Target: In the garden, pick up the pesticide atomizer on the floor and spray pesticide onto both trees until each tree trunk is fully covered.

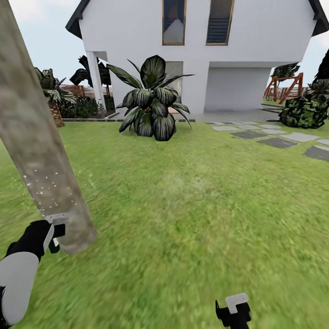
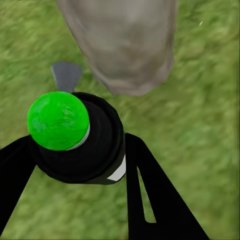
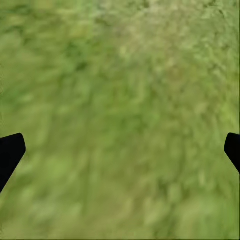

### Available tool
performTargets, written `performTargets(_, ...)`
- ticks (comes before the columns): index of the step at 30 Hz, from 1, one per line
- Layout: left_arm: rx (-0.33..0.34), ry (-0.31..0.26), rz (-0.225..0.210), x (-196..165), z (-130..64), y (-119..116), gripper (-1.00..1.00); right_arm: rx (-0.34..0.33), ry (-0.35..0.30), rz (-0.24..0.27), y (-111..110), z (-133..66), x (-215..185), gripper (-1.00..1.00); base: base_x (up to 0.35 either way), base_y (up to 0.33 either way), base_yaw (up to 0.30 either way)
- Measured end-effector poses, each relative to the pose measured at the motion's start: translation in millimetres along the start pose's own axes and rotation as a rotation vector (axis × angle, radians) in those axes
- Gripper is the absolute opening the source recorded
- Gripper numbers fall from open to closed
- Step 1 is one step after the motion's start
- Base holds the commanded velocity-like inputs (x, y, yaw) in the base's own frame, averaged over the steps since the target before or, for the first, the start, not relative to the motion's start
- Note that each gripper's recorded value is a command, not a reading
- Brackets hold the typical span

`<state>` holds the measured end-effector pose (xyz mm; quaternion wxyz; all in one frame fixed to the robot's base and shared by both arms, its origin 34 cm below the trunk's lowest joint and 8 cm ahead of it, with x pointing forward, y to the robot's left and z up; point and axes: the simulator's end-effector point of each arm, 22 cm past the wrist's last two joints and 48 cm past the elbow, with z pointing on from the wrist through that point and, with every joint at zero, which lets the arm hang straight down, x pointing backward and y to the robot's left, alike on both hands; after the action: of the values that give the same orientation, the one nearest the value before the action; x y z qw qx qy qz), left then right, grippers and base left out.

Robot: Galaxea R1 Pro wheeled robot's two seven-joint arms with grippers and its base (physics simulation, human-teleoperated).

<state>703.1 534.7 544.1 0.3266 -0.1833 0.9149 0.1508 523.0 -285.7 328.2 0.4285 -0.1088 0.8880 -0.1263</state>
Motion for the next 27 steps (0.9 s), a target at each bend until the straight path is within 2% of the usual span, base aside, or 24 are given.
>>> performTargets(8, -0.014, 0.0, 0.014, 15.5, 4.8, 2.5, -1.0, -0.001, 0.0, 0.0, 0.7, 0.2, 0.1, 1.0, 0.041, 0.009, 0.267)
performTargets(10, 0.007, -0.006, 0.011, 19.6, 5.5, -10.7, -1.0, 0.0, 0.001, 0.0, 0.1, 0.2, 0.3, 1.0, 0.001, 0.0, 0.269)
performTargets(12, 0.051, 0.01, 0.02, 39.3, 5.9, -43.7, -1.0, 0.0, 0.001, 0.0, -0.2, 0.2, 0.4, 1.0, 0.0, -0.082, 0.12)
performTargets(14, 0.064, -0.015, 0.03, 40.5, 5.3, -56.8, -1.0, 0.001, 0.001, 0.0, -0.3, 0.2, 0.4, 1.0, 0.048, -0.215, 0.031)
performTargets(16, 0.067, -0.037, 0.032, 39.0, 5.3, -60.1, -1.0, 0.001, 0.0, 0.0, -0.4, 0.2, 0.3, 1.0, 0.135, -0.251, 0.005)
performTargets(27, 0.061, -0.042, 0.031, 38.9, 5.7, -57.9, -1.0, 0.001, 0.001, -0.001, -0.4, 0.2, 0.4, 1.0, 0.065, -0.268, 0.0)
